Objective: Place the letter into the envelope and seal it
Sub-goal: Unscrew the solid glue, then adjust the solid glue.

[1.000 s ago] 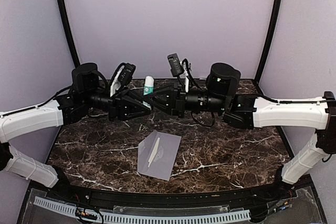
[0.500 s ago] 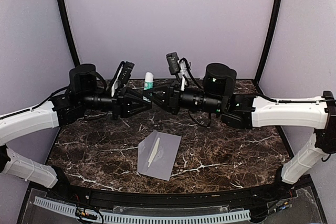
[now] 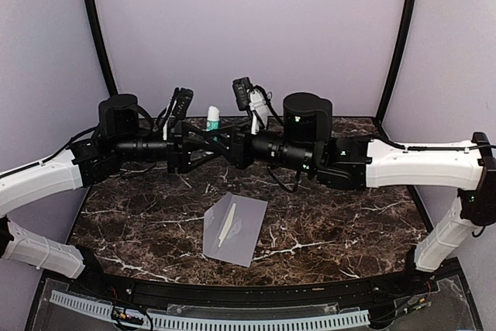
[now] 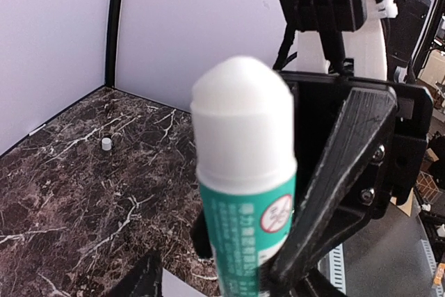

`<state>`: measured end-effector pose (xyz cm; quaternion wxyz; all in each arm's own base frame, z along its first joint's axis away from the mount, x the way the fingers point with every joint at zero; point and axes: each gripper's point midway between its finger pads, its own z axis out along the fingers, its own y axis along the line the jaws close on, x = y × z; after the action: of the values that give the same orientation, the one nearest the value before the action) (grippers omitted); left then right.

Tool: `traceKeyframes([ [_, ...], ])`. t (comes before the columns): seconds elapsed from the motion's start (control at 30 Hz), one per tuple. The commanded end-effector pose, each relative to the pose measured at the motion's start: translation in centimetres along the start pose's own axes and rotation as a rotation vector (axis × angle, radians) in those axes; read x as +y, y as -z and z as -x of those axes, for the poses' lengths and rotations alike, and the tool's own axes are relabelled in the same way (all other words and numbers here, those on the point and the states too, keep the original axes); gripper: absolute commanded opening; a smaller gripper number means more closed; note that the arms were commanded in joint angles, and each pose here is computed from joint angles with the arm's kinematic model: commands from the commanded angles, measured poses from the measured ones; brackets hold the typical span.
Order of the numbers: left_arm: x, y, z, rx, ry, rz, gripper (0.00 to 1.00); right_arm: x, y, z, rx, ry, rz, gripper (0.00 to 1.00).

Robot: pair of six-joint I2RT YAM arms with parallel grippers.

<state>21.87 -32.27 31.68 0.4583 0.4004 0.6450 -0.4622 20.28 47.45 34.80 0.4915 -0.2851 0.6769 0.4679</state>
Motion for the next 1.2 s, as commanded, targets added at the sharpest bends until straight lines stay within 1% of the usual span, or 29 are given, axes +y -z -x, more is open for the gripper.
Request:
traceKeyframes([
  [0.0,-2.2,0.9,1.8,-0.05,-0.066,-0.094,0.7,0.4,1.8,2.1,-0.04,-0.006,0.015,0.03],
  [0.03,-2.7,1.2,2.3,-0.058,-0.07,-0.108,0.73,0.1,2.1,2.2,-0.041,-0.005,0.018,0.03],
  [0.13,-2.9,1.8,2.9,-0.09,-0.041,-0.096,0.75,0.5,3.2,2.1,-0.017,0.014,0.099,0.03],
  [0.17,-3.1,2.1,2.8,-0.099,0.003,-0.098,0.75,0.7,3.6,2.0,-0.007,0.023,0.128,0.03],
  [0.2,-3.5,2.4,3.4,-0.128,0.008,-0.11,0.75,0.8,3.9,1.8,0.001,0.032,0.154,0.03],
  [0.27,-4.0,2.9,3.7,-0.166,0.107,-0.142,0.75,1.5,4.7,1.3,0.032,0.05,0.225,0.03],
  [0.33,-4.3,3.2,4.3,-0.196,0.166,-0.162,0.75,2.0,5.3,0.8,0.06,0.064,0.273,0.04],
  [0.4,-4.5,3.1,4.6,-0.201,0.211,-0.174,0.75,2.7,5.7,0.3,0.09,0.074,0.319,0.03],
  [0.6,-4.5,2.2,3.4,-0.152,0.263,-0.204,0.75,4.3,5.7,-1.0,0.155,0.061,0.432,0.03],
  [0.73,-5.5,1.6,3.3,-0.139,0.265,-0.256,0.75,4.2,5.3,-1.6,0.177,0.047,0.441,0.04],
  [1.07,-6.6,0.5,2.5,-0.095,0.261,-0.283,0.75,4.5,4.8,-2.5,0.231,0.03,0.464,0.04],
  [1.13,-6.6,0.3,2.3,-0.086,0.264,-0.283,0.69,4.5,4.7,-2.6,0.237,0.029,0.466,0.04],
  [1.17,-6.6,0.2,2.3,-0.082,0.266,-0.287,0.63,4.5,4.7,-2.7,0.239,0.029,0.464,0.04],
])
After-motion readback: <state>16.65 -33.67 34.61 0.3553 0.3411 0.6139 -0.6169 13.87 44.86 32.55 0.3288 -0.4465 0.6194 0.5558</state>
